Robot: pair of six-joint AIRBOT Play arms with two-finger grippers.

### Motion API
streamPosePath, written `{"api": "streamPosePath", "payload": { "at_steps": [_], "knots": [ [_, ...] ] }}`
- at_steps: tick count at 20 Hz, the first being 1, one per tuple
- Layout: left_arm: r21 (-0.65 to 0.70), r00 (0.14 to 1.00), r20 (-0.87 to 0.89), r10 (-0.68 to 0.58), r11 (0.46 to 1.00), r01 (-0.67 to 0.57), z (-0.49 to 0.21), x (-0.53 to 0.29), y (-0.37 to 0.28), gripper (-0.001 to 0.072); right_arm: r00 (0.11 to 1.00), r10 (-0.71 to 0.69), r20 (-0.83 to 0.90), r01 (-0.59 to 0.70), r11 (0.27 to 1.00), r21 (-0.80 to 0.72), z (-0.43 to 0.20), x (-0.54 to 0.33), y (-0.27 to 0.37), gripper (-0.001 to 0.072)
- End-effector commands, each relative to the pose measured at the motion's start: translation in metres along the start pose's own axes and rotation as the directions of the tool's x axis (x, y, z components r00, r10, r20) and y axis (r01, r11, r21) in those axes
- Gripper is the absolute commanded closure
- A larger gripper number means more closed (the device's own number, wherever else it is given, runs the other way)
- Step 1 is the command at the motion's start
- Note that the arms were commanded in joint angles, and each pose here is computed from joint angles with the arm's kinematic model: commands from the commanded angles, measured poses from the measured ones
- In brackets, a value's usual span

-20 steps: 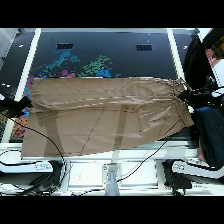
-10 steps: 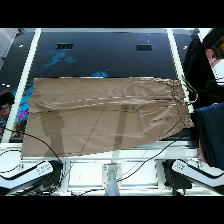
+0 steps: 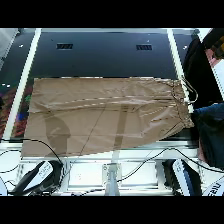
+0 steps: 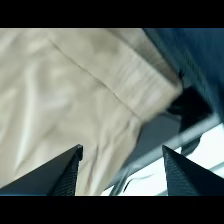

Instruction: Fold the clothes and pants, and hang the long-sleeved shirts on hangers.

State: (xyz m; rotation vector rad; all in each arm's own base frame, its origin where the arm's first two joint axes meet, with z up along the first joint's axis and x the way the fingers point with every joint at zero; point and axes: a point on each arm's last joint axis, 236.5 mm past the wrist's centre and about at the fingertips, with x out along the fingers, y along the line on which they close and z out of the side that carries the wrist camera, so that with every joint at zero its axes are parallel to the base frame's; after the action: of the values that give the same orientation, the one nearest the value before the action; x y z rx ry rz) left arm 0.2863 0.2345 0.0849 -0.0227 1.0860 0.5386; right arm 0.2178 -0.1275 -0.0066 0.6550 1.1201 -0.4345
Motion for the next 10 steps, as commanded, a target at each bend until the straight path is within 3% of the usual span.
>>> {"api": "streamPosePath", "payload": {
  "at_steps": [1, 10],
  "knots": [
    [-0.005, 1.000, 0.024, -0.020, 1.000, 0.020, 0.002, 0.001, -0.006, 0.0223, 1.000, 0.020, 0.004, -0.021, 0.984, 0.180, -0.029, 0.036, -0.006, 0.0170],
    [-0.014, 0.998, 0.011, -0.056, 0.998, 0.056, -0.011, 0.020, -0.019, 0.0223, 1.000, -0.010, 0.025, 0.001, 0.940, 0.342, -0.020, 0.074, -0.025, 0.0170]
  ]
}}
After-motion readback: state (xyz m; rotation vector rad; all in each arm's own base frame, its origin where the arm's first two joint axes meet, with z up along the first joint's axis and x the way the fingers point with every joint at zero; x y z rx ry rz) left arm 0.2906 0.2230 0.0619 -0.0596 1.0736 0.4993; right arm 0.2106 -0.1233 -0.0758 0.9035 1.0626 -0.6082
